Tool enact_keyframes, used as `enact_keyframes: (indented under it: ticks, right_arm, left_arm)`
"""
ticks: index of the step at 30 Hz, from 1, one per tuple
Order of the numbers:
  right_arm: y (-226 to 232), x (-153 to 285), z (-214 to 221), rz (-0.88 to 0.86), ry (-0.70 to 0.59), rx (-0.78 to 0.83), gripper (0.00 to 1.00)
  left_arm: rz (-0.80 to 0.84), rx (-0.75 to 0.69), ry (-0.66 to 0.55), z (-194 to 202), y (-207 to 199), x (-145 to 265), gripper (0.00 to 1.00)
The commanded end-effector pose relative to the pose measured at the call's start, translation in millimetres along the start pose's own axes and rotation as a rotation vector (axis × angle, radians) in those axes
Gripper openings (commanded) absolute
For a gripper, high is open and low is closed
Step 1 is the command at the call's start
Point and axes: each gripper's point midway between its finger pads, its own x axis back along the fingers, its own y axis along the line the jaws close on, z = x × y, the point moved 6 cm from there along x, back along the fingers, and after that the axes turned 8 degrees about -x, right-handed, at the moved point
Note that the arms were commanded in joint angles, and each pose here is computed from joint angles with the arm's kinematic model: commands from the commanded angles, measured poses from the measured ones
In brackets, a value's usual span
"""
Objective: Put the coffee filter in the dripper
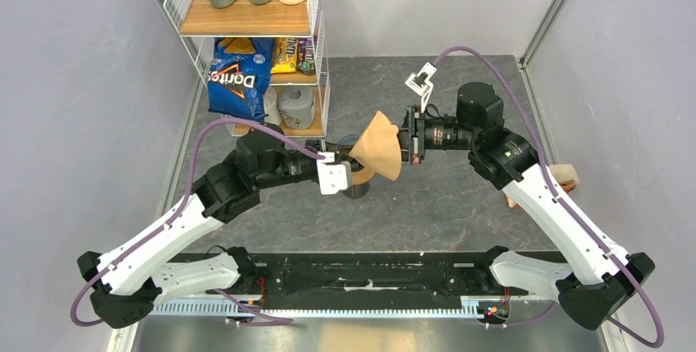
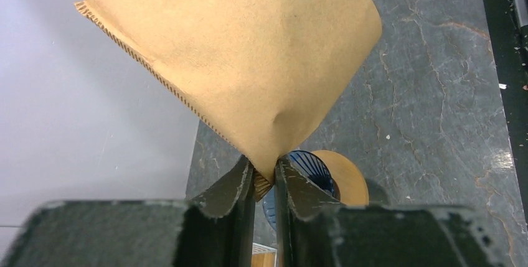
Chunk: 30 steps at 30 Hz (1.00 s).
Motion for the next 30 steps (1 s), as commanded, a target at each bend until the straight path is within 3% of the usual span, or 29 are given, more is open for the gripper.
enact_keyframes:
  ticks: [1, 5, 6, 10, 11, 24, 30]
  right_arm:
    - [3, 2, -6, 0.011, -0.025, 0.027, 0.00]
    - [3, 2, -7, 0.012, -0.029, 0.029, 0.00]
    - [3, 2, -7, 0.013, -0.028, 0.028, 0.00]
    - [2, 2, -7, 0.017, -0.030, 0.018, 0.00]
    - [2, 1, -7, 0.020, -0.029, 0.010, 0.00]
    - [-8, -4, -2, 0.035, -0.028, -0.066, 0.00]
    - [-10, -4, 0, 0.057, -0.022, -0.046, 0.00]
  left_arm:
    - [-0.037, -0.038, -0.004, -8, 11, 5, 0.19]
    - [-0.034, -0.034, 0.007, -4, 8, 6, 0.18]
    - [-0.036, -0.029, 0.012, -3, 7, 7, 0.26]
    - [-0.052, -0.008, 0.021, 0, 4, 8, 0.78]
    - [-0.050, -0.008, 0.022, 0, 4, 8, 0.86]
    - [-0.035, 0.046, 0.005, -7, 5, -5, 0.91]
    - [-0.040, 0.078, -0.012, -14, 8, -9, 0.79]
